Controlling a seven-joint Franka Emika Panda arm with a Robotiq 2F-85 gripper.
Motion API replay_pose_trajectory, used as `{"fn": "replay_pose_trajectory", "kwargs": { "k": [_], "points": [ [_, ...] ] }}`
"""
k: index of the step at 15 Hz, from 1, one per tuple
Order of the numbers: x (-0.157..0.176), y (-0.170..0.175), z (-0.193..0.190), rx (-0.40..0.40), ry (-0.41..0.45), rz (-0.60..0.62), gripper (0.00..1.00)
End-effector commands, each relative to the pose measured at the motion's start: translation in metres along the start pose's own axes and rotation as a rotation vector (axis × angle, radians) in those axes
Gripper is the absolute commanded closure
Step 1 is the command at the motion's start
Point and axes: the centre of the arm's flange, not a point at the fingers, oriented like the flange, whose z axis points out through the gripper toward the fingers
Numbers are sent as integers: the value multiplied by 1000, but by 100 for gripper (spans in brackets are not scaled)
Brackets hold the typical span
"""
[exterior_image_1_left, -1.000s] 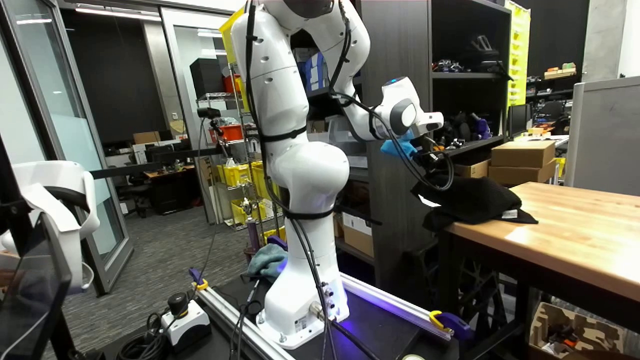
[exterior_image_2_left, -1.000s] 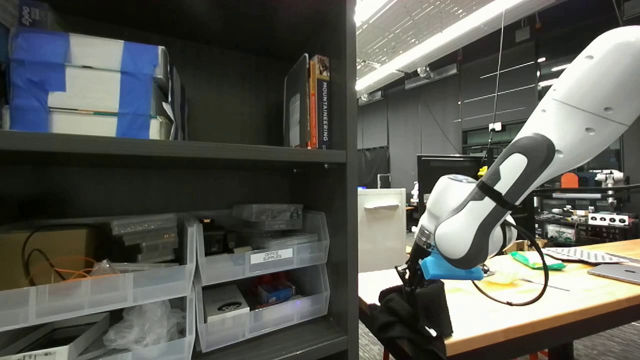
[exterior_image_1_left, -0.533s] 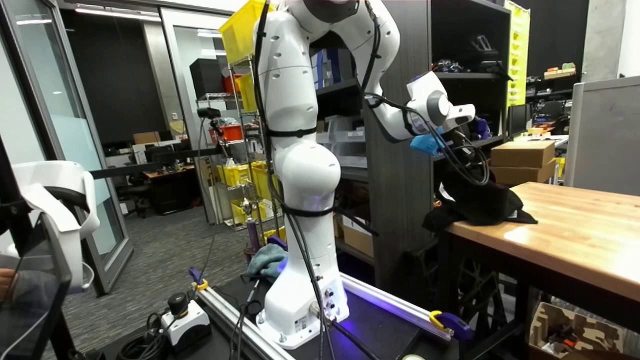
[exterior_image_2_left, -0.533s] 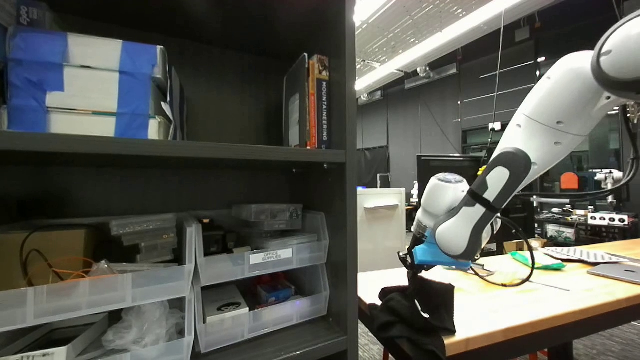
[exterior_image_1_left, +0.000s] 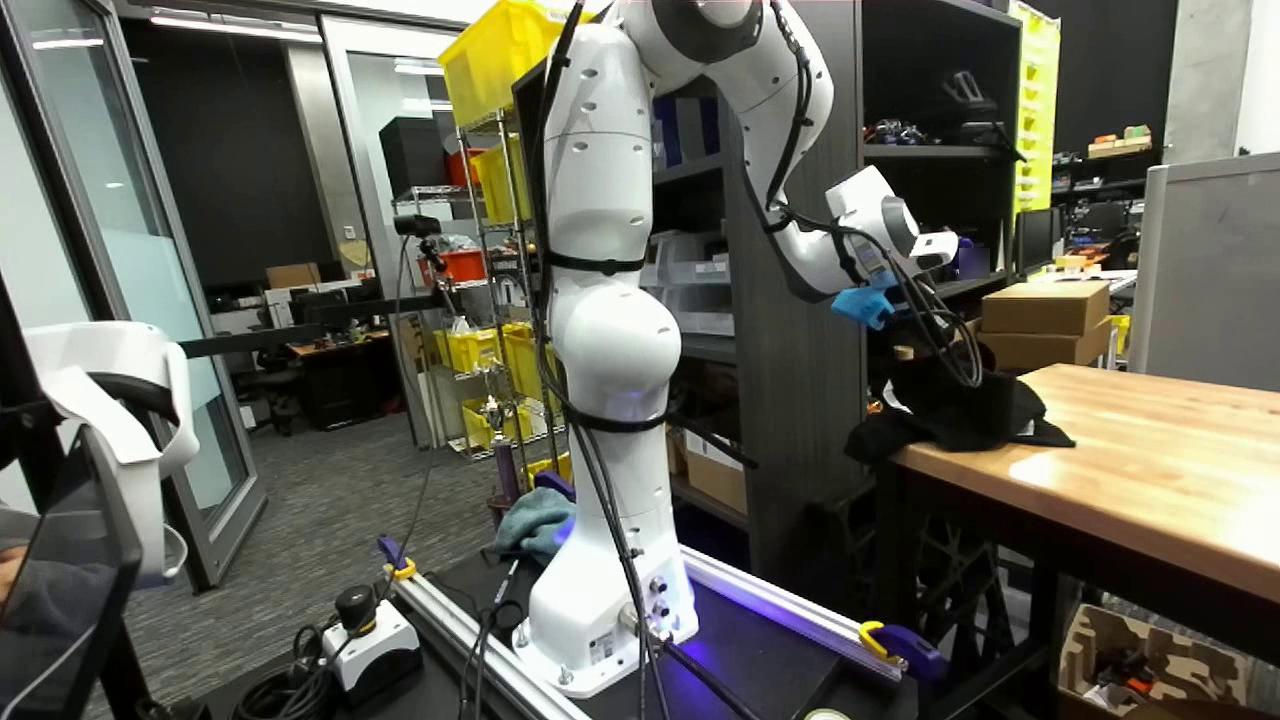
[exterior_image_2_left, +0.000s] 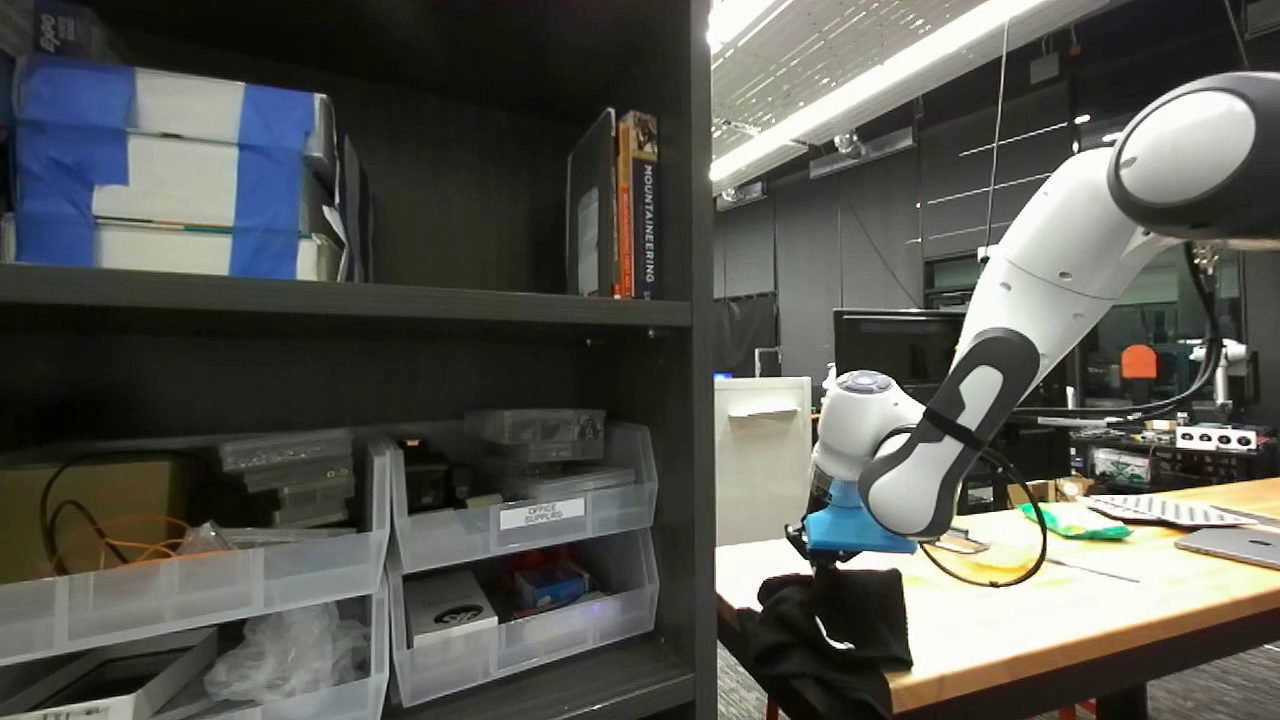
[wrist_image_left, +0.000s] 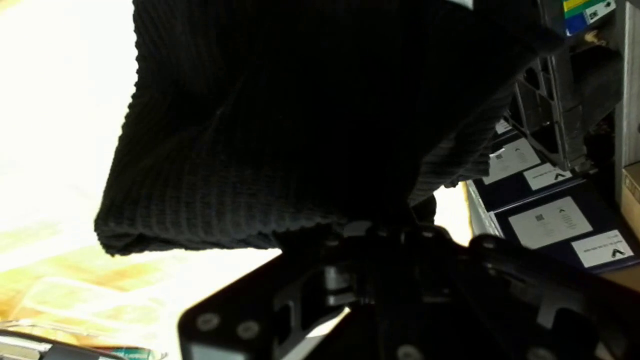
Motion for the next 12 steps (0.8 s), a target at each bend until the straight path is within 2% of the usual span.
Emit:
{"fn": "replay_pose_trajectory", "kwargs": {
  "k": [1,4,7,10,12],
  "points": [
    [0,-17,37,-72,-13,24,99],
    [-4,-19,66,-139,-36,33,99],
    [-15,-14,87,-174,-66,28,99],
    [-36,-9,96,-152,-109,19,99],
    [-30,-17,86,-125,-98,28,99]
  ]
}}
